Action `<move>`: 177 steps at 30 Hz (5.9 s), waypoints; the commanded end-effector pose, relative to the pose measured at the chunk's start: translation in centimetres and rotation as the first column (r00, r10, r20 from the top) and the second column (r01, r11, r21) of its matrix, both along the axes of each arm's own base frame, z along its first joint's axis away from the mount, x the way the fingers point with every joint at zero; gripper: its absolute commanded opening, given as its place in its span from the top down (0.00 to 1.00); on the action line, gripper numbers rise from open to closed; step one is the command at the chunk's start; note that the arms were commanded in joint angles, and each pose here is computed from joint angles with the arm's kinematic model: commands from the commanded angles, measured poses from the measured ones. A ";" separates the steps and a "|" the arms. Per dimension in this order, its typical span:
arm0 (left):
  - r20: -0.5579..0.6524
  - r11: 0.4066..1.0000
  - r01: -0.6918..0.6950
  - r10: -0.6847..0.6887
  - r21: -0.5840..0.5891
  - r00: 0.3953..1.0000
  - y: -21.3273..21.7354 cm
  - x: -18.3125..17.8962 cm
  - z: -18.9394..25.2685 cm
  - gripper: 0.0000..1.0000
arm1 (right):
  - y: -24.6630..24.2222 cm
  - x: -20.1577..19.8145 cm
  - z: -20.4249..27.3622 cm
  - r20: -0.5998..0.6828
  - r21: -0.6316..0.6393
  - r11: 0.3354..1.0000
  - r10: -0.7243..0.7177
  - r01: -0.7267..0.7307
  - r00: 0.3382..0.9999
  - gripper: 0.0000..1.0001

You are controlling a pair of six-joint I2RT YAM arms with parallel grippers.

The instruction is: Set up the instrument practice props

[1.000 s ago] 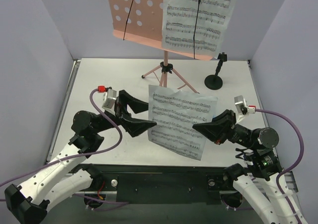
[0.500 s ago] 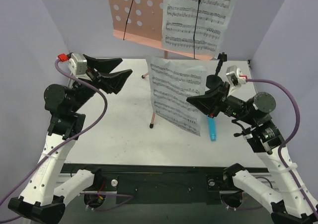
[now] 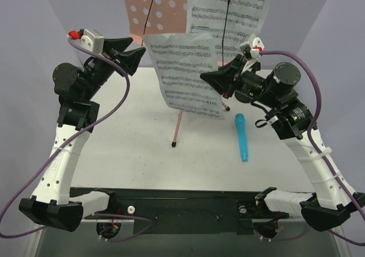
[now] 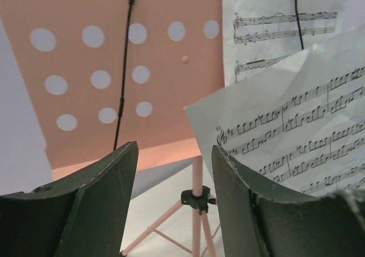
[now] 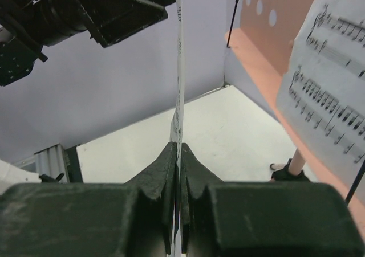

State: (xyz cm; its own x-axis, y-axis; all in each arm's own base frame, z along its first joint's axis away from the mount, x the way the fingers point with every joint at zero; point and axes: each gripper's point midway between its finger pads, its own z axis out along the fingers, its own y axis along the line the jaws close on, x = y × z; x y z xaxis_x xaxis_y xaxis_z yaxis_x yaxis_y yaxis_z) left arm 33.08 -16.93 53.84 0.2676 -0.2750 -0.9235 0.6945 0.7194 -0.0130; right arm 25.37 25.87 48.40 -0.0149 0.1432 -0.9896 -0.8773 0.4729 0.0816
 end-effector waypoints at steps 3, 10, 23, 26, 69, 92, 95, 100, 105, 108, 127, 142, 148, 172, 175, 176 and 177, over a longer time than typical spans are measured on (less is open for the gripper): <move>0.189 0.992 -0.127 0.124 0.001 0.974 1.8 1.2 4.8 0.36 | -0.3 2.0 7.2 0.194 0.076 0.992 -0.115 0.102 0.974 1.00; 0.301 0.989 -0.148 0.145 -0.012 0.943 1.7 2.1 7.4 0.36 | -0.2 5.3 12.1 0.272 0.180 0.965 -0.237 0.193 0.933 1.00; 0.380 0.999 -0.052 0.052 -0.010 0.924 -0.5 4.4 7.6 0.36 | -1.6 9.2 18.0 0.351 0.405 0.865 -0.447 0.297 0.823 1.00; 0.386 0.999 -0.055 0.051 -0.002 0.921 -0.7 5.0 7.3 0.36 | -2.1 9.0 18.9 0.365 0.437 0.849 -0.471 0.299 0.803 1.00; 0.323 0.962 -0.255 0.274 -0.101 0.906 -1.4 8.8 6.2 1.00 | -2.7 10.2 18.9 0.399 0.542 0.787 -0.550 0.295 0.734 1.00; 0.330 0.967 -0.152 0.214 -0.204 0.919 -1.5 6.0 7.0 1.00 | 2.7 12.6 18.1 0.397 0.543 0.806 -0.494 0.236 0.774 1.00; 0.331 0.967 -0.155 0.217 -0.204 0.918 -1.4 5.9 7.2 1.00 | 3.5 12.5 18.1 0.412 0.539 0.810 -0.494 0.232 0.766 1.00; 0.330 0.967 -0.150 0.213 -0.207 0.920 -1.5 5.8 7.3 1.00 | 4.8 12.2 18.3 0.422 0.543 0.810 -0.489 0.219 0.763 1.00; 0.331 0.966 -0.142 0.209 -0.216 0.920 -1.4 5.6 7.5 1.00 | 5.5 12.6 18.3 0.415 0.565 0.793 -0.512 0.228 0.752 1.00; 0.331 0.965 -0.141 0.211 -0.223 0.920 -1.2 5.4 7.7 1.00 | 5.5 13.0 18.2 0.398 0.586 0.773 -0.536 0.243 0.745 1.00; 0.327 0.960 -0.136 0.213 -0.244 0.921 -0.8 5.4 8.1 1.00 | 6.4 14.4 16.9 0.398 0.594 0.763 -0.553 0.253 0.732 1.00; 0.322 0.957 -0.127 0.209 -0.259 0.923 -0.7 5.4 8.2 1.00 | 6.9 15.1 16.7 0.403 0.606 0.755 -0.564 0.252 0.721 1.00; 0.319 0.957 -0.130 0.212 -0.260 0.924 -0.5 5.5 8.1 1.00 | 7.0 15.1 17.0 0.414 0.611 0.753 -0.567 0.244 0.712 1.00; 0.312 0.954 -0.133 0.217 -0.269 0.925 0.1 5.3 7.6 0.51 | 6.2 11.3 18.0 0.487 0.586 0.796 -0.494 0.151 0.720 0.59; 0.311 0.953 -0.134 0.220 -0.273 0.925 0.3 5.1 7.6 0.51 | 4.9 9.3 18.5 0.495 0.578 0.804 -0.480 0.139 0.725 0.55; 0.309 0.953 -0.137 0.221 -0.271 0.925 0.4 5.0 7.4 0.51 | 4.8 8.9 18.3 0.500 0.565 0.814 -0.469 0.137 0.728 0.55; 0.309 0.952 -0.137 0.222 -0.273 0.925 0.5 4.8 7.5 0.51 | 4.0 7.9 18.3 0.496 0.555 0.819 -0.464 0.143 0.734 0.54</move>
